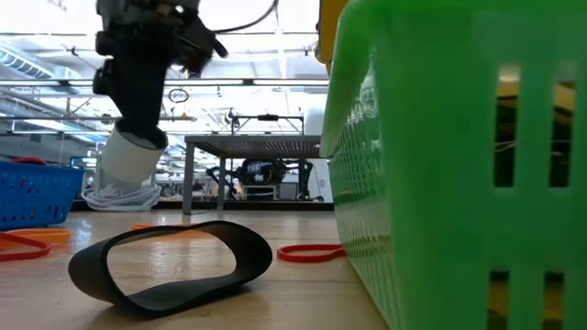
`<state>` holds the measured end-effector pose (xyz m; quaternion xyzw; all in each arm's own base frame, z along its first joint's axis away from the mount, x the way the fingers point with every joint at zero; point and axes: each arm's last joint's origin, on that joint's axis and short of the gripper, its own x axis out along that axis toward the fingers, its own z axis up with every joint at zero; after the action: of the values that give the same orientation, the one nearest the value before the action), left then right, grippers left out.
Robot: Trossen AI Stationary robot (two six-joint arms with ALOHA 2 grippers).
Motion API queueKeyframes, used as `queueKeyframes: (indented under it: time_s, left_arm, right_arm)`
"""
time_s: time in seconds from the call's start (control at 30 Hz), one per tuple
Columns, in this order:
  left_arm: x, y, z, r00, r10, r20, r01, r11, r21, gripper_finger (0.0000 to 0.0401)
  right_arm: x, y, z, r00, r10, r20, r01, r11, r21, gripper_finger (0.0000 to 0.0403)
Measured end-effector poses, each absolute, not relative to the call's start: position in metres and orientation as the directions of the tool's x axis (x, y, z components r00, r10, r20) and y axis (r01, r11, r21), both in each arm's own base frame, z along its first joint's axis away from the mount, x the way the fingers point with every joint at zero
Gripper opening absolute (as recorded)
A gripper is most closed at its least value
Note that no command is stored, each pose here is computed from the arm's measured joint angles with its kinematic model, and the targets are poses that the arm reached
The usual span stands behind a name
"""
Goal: Pick & Place Office Desk Supplies
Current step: Put the orange rubber band into the blue bin
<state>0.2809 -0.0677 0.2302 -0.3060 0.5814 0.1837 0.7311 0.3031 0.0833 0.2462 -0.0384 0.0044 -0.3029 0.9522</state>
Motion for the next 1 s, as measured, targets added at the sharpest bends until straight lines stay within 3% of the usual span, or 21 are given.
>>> queueKeyframes:
  time_s: [0.3, 0.6, 0.8, 1.0]
  left_arm:
    - [0.310, -0.076, 0.203, 0.178, -0.106, -0.978, -0.632, 0.749, -0.197, 0.0150]
    - [0.318, -0.079, 0.195, 0.210, -0.069, -0.975, -0.677, 0.709, -0.196, 0.0150]
    - [0.330, -0.084, 0.183, 0.259, -0.096, -0.961, -0.658, 0.710, -0.248, 0.0150]
    - [0.334, -0.085, 0.165, 0.194, -0.129, -0.973, -0.672, 0.705, -0.227, 0.0149]
  right_arm:
    - [0.265, 0.088, 0.250, 0.844, -0.534, 0.047, 0.535, 0.845, -0.007, 0.0155]
    - [0.229, 0.074, 0.231, 0.847, -0.506, 0.164, 0.484, 0.861, 0.155, 0.0155]
    - [0.221, 0.073, 0.228, 0.895, -0.365, 0.256, 0.328, 0.928, 0.176, 0.0155]
    - [0.221, 0.073, 0.228, 0.897, -0.361, 0.253, 0.326, 0.930, 0.170, 0.0155]
